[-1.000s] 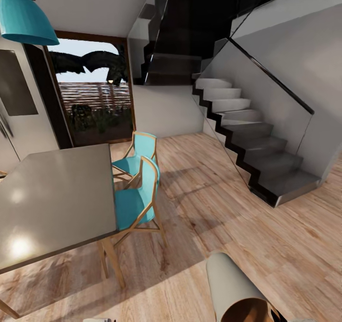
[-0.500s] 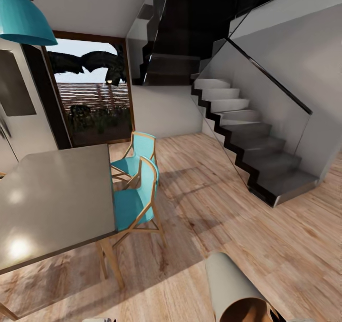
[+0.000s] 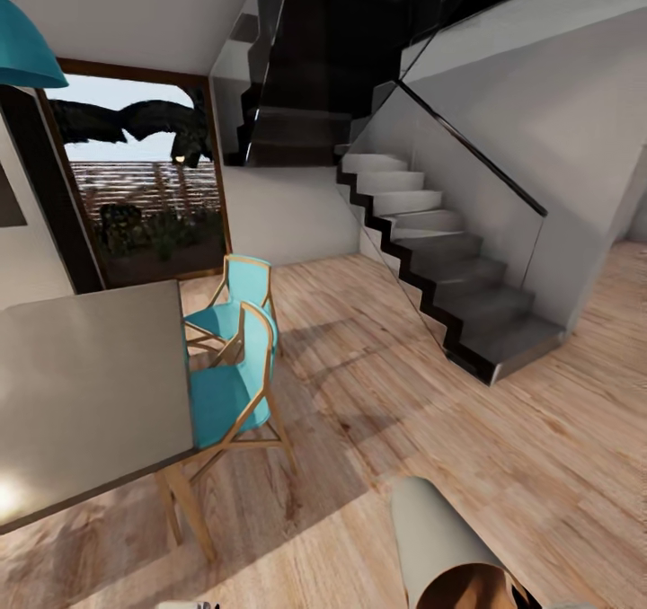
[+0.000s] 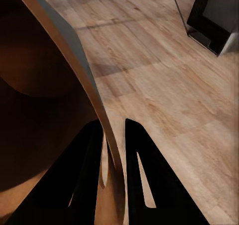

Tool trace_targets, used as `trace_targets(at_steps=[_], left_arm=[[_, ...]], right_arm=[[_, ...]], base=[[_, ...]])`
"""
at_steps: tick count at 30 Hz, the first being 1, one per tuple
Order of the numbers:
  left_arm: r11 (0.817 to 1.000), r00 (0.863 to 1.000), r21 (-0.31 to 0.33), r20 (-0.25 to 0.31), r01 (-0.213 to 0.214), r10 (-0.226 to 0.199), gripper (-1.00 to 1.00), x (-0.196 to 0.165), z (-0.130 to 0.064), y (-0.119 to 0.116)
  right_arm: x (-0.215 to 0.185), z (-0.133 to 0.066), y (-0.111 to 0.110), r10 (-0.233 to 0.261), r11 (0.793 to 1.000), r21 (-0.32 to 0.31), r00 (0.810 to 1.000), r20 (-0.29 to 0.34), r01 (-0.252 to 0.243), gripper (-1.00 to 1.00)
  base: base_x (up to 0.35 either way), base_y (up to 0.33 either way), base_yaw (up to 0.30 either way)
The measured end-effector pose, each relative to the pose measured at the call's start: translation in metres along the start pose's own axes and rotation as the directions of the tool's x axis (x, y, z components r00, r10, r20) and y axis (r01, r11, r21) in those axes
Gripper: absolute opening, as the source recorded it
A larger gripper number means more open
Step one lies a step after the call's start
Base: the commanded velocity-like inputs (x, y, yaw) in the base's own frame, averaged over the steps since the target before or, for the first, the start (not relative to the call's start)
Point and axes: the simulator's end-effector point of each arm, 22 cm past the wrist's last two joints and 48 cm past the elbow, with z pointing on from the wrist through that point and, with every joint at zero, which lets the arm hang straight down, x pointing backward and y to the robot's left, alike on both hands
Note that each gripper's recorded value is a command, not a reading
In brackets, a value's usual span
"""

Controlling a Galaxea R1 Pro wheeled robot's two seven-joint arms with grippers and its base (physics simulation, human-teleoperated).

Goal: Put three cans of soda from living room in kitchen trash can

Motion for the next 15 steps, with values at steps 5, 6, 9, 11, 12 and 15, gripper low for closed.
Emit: trace_targets(at_steps=[5,6,9,11,12,15], left_arm=[[1.0,1.0,0.001,0.006,-0.001,0.001,1.0,-0.0024,-0.0002,-0.0002],[1.0,1.0,0.0,0.007,-0.001,0.001,1.0,-0.0027,-0.0003,-0.0001],[1.0,1.0,0.0,0.009,0.0,0.0,1.0,-0.0038,-0.0004,-0.0001],[1.0,1.0,0.0,0.012,0.0,0.0,1.0,-0.0048,-0.0005,0.0],[1.0,1.0,0.0,0.013,-0.001,0.001,1.0,-0.0053,-0.0005,-0.0001],[1.0,1.0,0.0,0.014,-0.001,0.001,1.0,-0.0059,-0.0006,-0.0002]], right_arm=[[-0.0023,0.0002,-0.0009,0.001,1.0,0.002,1.0,0.006,-0.001,-1.0],[-0.0027,0.0002,-0.0011,0.0,1.0,0.002,1.0,0.007,0.0,-1.0],[-0.0041,0.0004,-0.0015,0.0,1.0,0.003,1.0,0.01,0.0,-1.0],[-0.005,0.0005,-0.0016,0.0,1.0,0.003,1.0,0.012,0.0,-1.0],[-0.0054,0.0005,-0.0018,0.0,1.0,0.003,1.0,0.013,0.0,-1.0],[-0.0063,0.0005,-0.0026,0.001,1.0,0.005,1.0,0.015,-0.001,-1.0]], base=[[0.0,0.0,-0.195],[0.0,0.0,-0.192],[0.0,0.0,-0.192],[0.0,0.0,-0.183],[0.0,0.0,-0.157],[0.0,0.0,-0.094]])
